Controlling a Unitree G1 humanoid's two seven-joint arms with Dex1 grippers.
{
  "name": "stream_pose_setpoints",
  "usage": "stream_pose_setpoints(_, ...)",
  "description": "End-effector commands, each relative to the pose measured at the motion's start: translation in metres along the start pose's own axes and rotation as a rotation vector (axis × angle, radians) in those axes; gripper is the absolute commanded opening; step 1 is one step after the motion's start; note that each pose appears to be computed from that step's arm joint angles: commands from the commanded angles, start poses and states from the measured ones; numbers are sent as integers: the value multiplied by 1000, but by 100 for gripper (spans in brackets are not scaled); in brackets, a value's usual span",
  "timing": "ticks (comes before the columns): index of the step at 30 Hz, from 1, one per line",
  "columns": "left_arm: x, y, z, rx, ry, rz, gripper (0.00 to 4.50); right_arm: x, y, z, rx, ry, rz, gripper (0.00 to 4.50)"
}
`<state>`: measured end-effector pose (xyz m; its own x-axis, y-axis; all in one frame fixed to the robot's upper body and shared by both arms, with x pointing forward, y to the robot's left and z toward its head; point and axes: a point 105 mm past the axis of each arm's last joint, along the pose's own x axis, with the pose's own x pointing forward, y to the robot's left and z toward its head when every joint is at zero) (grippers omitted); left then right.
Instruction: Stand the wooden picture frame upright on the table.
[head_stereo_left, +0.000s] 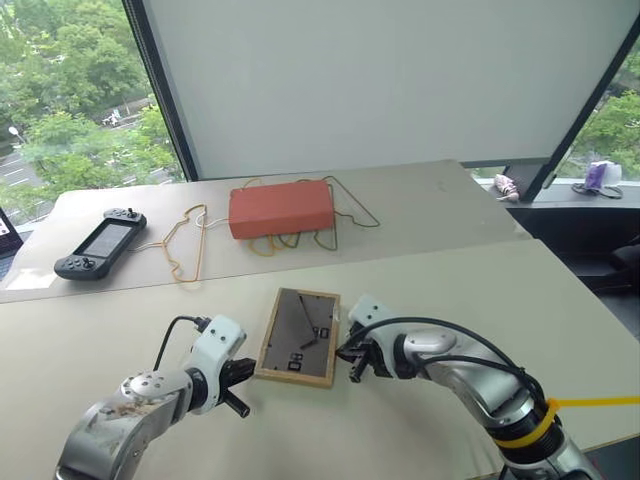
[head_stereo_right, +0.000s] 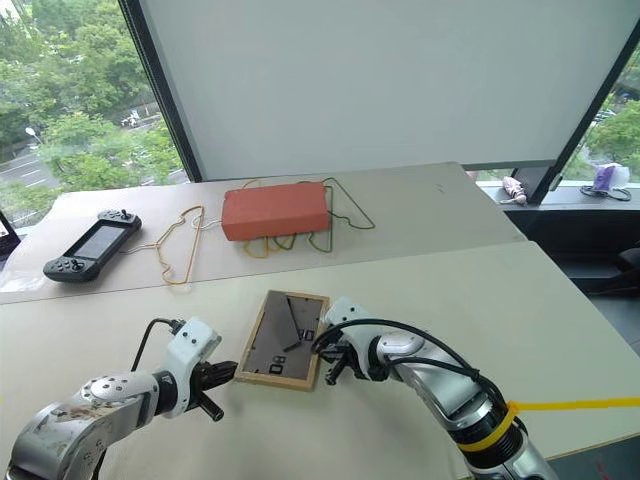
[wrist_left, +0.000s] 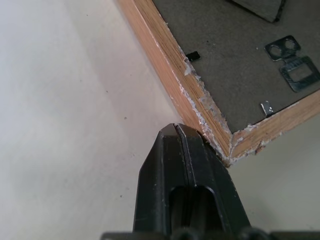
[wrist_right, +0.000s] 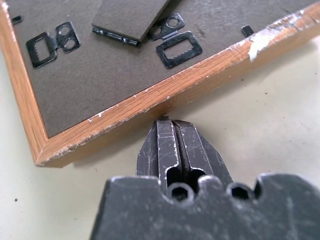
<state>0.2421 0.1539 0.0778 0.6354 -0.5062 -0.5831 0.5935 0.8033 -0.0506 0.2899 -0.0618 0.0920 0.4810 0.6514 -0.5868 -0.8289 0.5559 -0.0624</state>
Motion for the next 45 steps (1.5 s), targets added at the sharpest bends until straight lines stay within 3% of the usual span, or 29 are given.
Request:
stream_pose_setpoints(1,7,-15,-24,-101,78,-111,4,-8,-19,0,-1,-5,-81,2)
stream_pose_setpoints(9,12,-33,-14,-190,12,-253,4,-11,-28,-1,4,-11,-116,2)
stream_pose_setpoints(20,14,-41,-25,-199,54,-305,4,-11,-30,4,-5,-21,-125,2)
stream_pose_setpoints(27,-21,26,-30,59,131,-139,4,-46,-36,-19,7,-13,-107,2)
stream_pose_setpoints(34,-30,29,22,417,-125,-210,4,-73,-44,-16,-149,-112,-50,2)
stream_pose_setpoints(37,-31,20,42,549,-262,-261,74,-76,-46,-12,-215,-149,-21,0)
stream_pose_setpoints(39,-32,12,52,711,-349,-273,151,-78,-47,-9,-249,-174,-12,0)
stream_pose_setpoints(42,-31,8,53,1116,-438,-255,281,-81,-46,-11,-280,-186,41,0)
stream_pose_setpoints(45,-27,17,58,1210,-489,-210,390,-83,-49,-14,-303,-162,63,0)
